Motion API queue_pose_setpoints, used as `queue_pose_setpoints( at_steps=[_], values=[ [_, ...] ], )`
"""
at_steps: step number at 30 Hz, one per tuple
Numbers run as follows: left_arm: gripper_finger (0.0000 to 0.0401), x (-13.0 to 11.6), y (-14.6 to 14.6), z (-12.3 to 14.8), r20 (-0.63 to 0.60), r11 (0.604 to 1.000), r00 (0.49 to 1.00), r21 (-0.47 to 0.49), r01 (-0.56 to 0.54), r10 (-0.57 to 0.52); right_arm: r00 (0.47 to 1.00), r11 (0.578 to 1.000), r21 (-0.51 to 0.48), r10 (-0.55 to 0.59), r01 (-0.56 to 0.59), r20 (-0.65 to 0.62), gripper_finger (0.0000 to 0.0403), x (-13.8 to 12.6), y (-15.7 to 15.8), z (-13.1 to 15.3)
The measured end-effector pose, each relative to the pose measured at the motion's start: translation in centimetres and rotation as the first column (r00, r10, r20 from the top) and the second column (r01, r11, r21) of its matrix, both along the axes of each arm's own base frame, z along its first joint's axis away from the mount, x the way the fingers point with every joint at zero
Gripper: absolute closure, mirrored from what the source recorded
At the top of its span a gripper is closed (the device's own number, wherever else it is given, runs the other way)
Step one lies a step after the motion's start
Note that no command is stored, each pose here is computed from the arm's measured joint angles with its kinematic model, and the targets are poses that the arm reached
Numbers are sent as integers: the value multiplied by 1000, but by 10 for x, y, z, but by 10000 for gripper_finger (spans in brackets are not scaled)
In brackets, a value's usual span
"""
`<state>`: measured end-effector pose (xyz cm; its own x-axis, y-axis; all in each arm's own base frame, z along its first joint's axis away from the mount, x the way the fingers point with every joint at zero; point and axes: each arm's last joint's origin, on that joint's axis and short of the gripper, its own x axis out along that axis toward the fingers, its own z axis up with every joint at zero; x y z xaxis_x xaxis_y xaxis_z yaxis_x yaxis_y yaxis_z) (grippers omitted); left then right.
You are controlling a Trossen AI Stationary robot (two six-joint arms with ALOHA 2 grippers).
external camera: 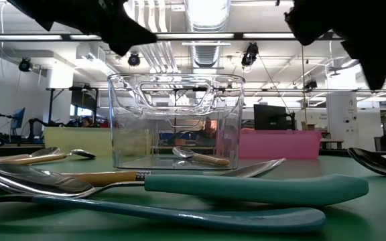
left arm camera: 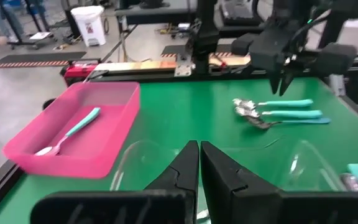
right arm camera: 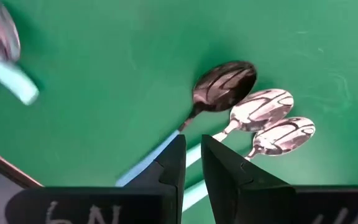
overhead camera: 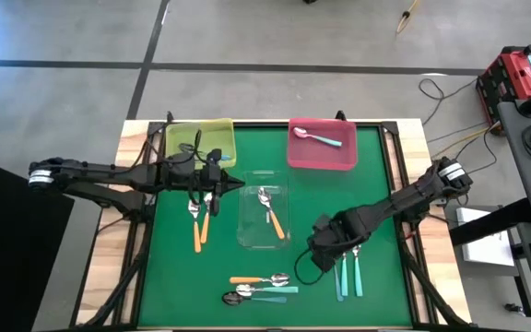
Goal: Sort silverware by color (type)
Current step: Put the right light blue spoon into the pink bin
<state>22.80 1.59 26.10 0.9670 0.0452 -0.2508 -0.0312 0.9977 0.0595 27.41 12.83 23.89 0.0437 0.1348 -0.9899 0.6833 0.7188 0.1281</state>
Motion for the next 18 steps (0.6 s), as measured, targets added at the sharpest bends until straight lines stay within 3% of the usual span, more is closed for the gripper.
queue_pose_setpoints(
  at_steps=[3, 11, 18],
  values=[
    [401, 1, -8, 2, 25, 999, 999, 1, 35, -35, 999, 1000, -6, 27, -27, -17, 360, -2, 10, -5],
    [401, 6, -28, 3, 61, 993, 991, 4, 121, -121, 997, 999, -21, -31, 30, -64, 360, 5, 29, -31],
    [401, 12, -37, -4, 39, 992, 992, 9, 122, -123, 995, 1000, -24, -11, 9, -103, 360, 10, 34, -48]
  ],
)
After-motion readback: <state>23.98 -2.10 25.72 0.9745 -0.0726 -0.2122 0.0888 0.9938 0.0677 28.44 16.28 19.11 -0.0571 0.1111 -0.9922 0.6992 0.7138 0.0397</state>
